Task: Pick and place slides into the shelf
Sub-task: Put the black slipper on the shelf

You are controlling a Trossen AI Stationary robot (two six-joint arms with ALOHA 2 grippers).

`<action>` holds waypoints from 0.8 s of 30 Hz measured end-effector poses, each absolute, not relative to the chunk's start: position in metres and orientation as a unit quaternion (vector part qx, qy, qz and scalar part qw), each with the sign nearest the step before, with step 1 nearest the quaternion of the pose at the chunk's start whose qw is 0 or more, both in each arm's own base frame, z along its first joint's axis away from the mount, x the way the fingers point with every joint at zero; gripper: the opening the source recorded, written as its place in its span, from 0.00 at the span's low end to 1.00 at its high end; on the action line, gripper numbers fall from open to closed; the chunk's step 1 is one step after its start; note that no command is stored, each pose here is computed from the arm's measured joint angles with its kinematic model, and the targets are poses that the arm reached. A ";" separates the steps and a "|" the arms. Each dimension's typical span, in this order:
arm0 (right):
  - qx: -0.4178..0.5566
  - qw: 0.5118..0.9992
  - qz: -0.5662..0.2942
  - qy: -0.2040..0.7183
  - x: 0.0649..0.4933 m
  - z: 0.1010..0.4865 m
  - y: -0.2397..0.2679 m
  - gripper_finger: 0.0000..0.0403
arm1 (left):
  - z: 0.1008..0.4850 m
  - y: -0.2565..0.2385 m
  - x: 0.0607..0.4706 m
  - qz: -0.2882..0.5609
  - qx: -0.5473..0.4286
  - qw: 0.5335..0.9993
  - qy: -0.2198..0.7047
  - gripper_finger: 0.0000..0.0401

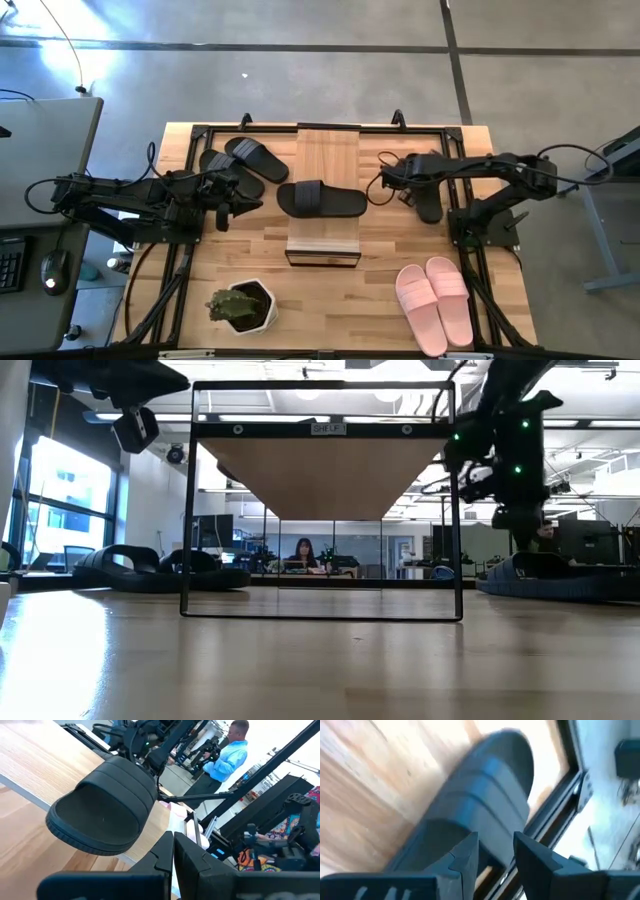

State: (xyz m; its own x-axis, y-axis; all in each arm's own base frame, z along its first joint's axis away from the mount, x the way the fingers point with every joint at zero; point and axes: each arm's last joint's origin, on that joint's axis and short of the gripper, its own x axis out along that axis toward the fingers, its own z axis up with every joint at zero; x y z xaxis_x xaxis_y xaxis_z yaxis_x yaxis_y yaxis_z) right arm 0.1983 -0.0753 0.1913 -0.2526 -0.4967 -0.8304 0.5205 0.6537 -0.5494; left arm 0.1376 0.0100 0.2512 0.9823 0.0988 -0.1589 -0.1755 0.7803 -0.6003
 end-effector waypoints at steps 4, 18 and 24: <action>-0.009 0.628 -0.398 0.669 0.204 0.193 -0.077 0.29 | 0.251 0.010 0.138 0.074 -0.323 0.942 0.059 0.01; 0.009 0.624 -0.379 0.683 0.201 0.192 -0.075 0.44 | 0.251 0.010 0.138 0.073 -0.323 0.941 0.061 0.01; 0.019 0.614 -0.393 0.684 0.199 0.191 -0.083 0.47 | 0.250 0.010 0.138 0.074 -0.323 0.941 0.063 0.01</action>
State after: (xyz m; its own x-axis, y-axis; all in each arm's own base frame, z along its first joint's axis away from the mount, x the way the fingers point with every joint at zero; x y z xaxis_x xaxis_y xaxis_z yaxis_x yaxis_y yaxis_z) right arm 0.1986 -0.0833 0.1913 -0.2446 -0.4576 -0.8548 0.5087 0.6900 -0.5149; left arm 0.1375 0.0099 0.2505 0.9813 0.0981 -0.1657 -0.1792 0.7801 -0.5994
